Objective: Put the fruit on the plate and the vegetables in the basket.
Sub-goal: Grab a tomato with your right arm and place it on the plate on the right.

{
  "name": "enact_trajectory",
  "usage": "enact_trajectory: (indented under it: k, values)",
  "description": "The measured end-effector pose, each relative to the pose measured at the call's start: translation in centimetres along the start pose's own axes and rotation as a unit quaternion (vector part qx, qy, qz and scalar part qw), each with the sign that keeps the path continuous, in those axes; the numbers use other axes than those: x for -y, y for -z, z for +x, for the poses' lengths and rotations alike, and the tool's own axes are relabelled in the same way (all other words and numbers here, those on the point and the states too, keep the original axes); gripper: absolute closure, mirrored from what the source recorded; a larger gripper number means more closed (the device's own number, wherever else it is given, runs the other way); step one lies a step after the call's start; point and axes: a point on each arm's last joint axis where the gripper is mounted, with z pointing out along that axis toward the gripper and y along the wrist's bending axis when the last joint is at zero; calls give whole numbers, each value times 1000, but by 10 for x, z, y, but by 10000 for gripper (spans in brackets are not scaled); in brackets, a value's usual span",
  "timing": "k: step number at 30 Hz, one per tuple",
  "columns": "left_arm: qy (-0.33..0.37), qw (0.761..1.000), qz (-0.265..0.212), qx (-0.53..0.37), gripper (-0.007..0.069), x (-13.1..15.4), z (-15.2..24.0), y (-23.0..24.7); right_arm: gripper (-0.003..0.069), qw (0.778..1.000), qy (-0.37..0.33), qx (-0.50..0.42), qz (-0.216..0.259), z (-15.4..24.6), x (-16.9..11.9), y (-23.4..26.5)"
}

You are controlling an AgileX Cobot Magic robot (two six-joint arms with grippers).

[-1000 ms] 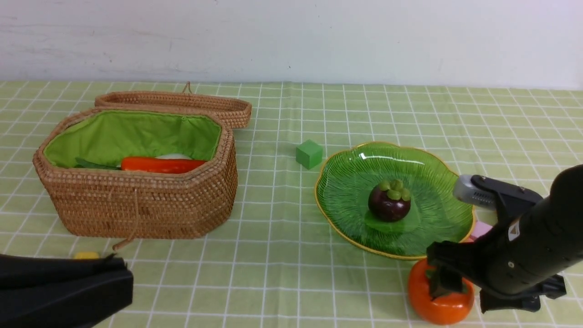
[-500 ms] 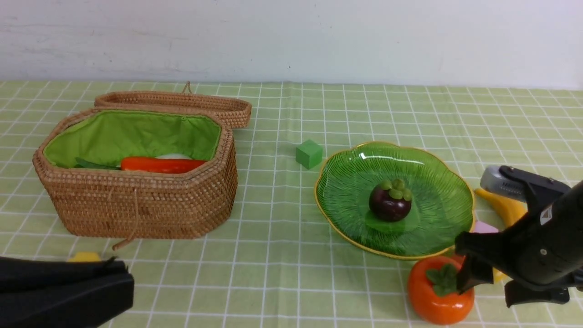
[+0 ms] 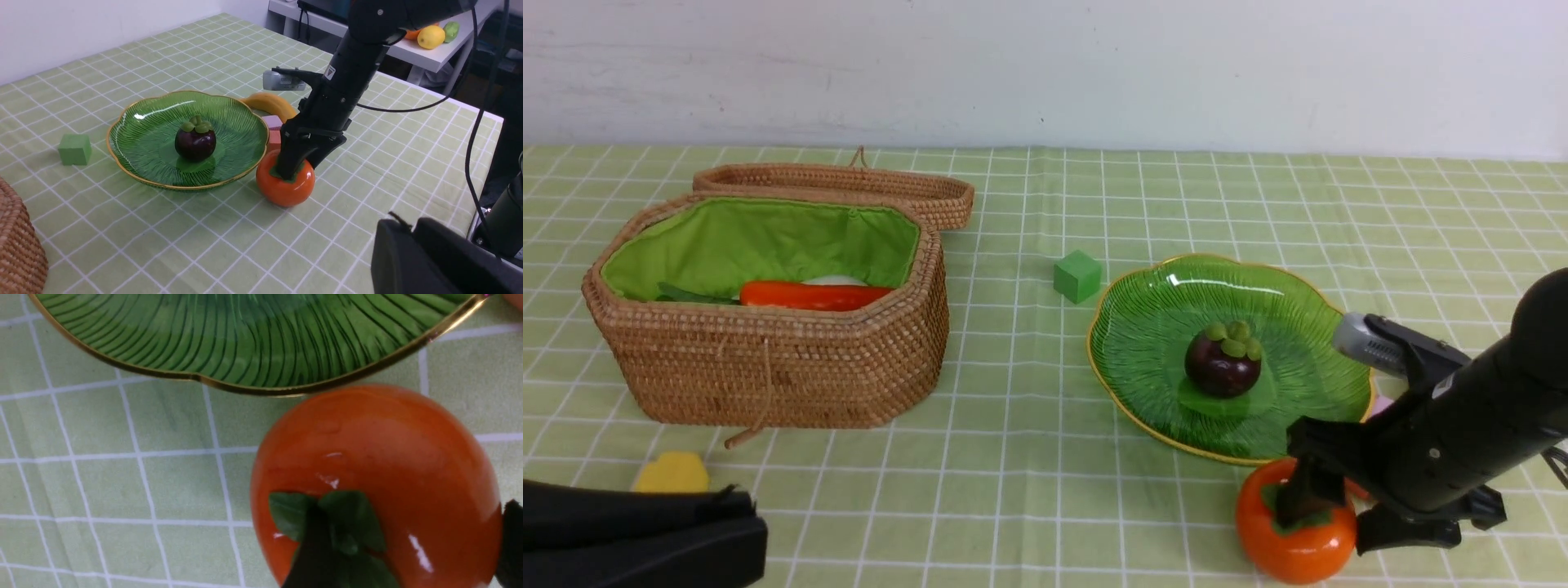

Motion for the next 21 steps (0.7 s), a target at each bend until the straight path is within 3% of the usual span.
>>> enact_trajectory:
  k: [21]
  values:
    - [2,1000,3,-2,567,1,0,0,123,1000,13,-8,-23,1,-13,-18]
